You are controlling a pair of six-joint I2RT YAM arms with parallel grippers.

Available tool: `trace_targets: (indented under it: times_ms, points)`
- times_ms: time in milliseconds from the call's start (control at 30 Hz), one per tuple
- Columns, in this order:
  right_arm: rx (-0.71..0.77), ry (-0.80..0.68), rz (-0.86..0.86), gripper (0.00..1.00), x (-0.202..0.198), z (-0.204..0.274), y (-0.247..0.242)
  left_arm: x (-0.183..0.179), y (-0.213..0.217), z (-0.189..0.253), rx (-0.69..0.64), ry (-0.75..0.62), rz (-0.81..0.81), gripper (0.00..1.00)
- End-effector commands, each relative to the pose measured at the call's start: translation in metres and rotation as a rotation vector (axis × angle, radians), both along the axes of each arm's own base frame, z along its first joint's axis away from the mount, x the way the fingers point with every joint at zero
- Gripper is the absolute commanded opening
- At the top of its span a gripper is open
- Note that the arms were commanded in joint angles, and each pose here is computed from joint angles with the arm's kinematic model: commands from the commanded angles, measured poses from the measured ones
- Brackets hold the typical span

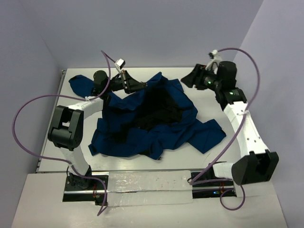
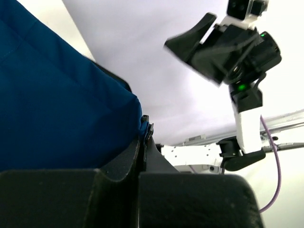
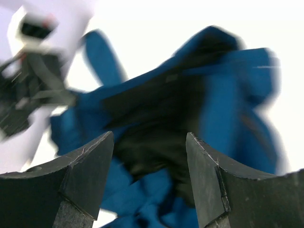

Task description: Zip up the jacket

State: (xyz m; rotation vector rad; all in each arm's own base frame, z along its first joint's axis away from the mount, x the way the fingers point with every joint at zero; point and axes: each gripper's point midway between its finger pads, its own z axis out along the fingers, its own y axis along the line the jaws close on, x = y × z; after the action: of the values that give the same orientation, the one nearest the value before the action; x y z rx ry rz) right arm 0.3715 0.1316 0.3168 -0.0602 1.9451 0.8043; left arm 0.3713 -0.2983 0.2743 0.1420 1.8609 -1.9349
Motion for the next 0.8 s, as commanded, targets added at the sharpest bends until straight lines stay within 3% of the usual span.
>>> trace_targets:
  times_ms: [0, 167, 267, 467, 767]
  points:
    - [-0.133, 0.171, -0.389, 0.68, 0.01, -0.039, -0.087, -0.008, 0.008, 0.003, 0.038, -0.099, -0.062, 0.0]
    - [-0.173, 0.354, -0.488, 0.7, 0.005, -0.083, -0.111, 0.016, 0.034, -0.003, 0.132, -0.069, 0.074, 0.0]
    - [-0.214, 0.428, -0.464, 0.72, -0.004, -0.111, -0.106, 0.037, 0.055, 0.007, 0.208, -0.089, 0.192, 0.0]
    - [-0.198, 0.409, -0.307, 0.74, -0.017, -0.12, -0.064, 0.059, 0.073, 0.031, 0.315, -0.11, 0.293, 0.0]
    - [-0.155, 0.411, -0.156, 0.71, -0.005, -0.133, -0.003, 0.087, 0.115, 0.054, 0.318, -0.059, 0.448, 0.0]
